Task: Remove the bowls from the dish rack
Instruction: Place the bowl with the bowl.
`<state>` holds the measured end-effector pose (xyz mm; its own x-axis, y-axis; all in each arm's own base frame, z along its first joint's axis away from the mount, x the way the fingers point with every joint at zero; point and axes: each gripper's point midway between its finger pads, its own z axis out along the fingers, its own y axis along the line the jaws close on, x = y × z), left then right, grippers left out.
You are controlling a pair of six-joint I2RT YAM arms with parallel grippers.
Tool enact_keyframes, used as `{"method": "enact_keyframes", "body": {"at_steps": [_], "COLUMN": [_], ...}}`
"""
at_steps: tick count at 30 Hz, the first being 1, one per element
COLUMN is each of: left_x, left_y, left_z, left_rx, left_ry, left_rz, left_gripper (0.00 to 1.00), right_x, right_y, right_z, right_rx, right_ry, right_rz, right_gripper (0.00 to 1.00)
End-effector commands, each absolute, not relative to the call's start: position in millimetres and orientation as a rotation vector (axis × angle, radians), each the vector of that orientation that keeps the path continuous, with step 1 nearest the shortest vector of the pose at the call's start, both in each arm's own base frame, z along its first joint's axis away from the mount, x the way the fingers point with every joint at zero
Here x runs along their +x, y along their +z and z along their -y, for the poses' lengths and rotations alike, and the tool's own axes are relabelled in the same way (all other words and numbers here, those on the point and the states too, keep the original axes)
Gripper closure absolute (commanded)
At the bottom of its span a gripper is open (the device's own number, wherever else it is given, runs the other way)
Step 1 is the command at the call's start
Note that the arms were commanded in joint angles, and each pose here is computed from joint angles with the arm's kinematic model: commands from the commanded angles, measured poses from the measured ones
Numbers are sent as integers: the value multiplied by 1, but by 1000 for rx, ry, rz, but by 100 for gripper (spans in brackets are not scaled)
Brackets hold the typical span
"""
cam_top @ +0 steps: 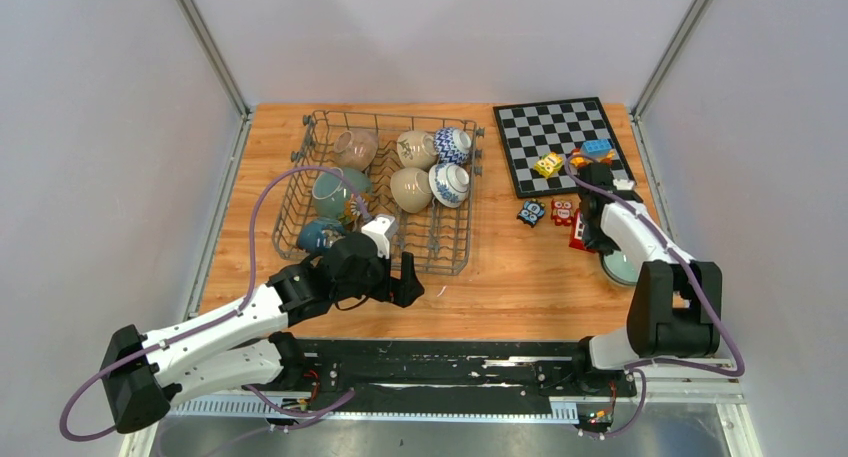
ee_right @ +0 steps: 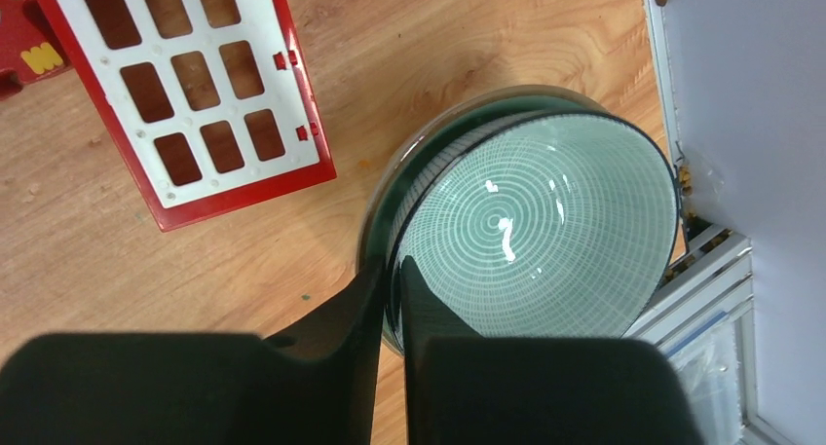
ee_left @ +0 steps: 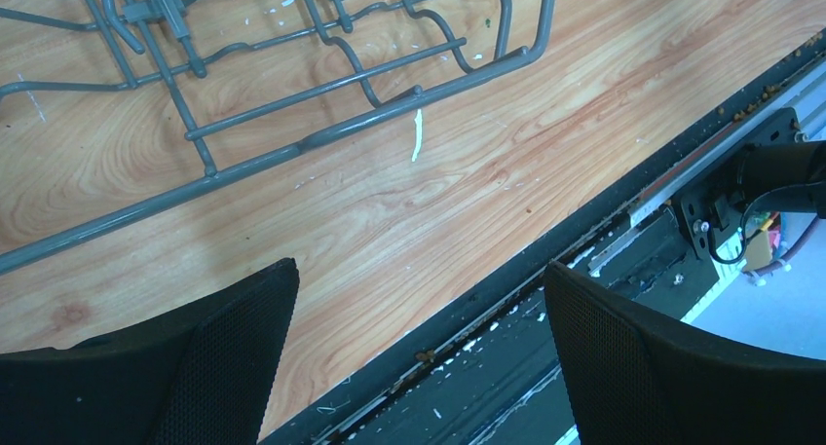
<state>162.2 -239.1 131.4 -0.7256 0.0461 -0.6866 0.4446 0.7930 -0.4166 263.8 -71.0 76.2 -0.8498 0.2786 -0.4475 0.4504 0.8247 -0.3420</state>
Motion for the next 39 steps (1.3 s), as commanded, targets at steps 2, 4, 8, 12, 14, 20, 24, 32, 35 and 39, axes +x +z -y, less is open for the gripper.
{"method": "enact_keyframes", "body": {"at_steps": [2,4,8,12,14,20,24,32,35,39], "left_x": [162,161,161,160,160,159,159,160,160,159], "left_y": [128,128,128,128,128,127,128,127,127,126], "left_z": [241,241,241,240,240,242,242,242,242,243], "left_rx": [349,349,347,344,343,340,345,350,352,351], "left_ry": [-769,-773,-775,-780,-781,-793,-793,-794,-797,-803], "left_rz": [-2299,-2300,-2300,-2300,-2301,-2299,-2294,-2286,-2284,-2282], "left_gripper": [3,3,3,3,3,3,3,3,3,3], "right_x": [248,248,249,249,249,248,246,244,243,245], "right_y": [67,68,72,78,82,94,101,113,111,106], "right_z": [73,72,72,71,70,71,72,75,76,72], "right_rx": [579,580,582,583,587,588,589,576,568,559], "right_ry": [-582,-572,-562,-552,-543,-533,-534,-542,-541,-506], "right_rz": [-2674,-2671,-2661,-2650,-2636,-2609,-2598,-2579,-2583,-2592], "right_gripper": [78,73,66,59,56,52,51,52,57,69]}}
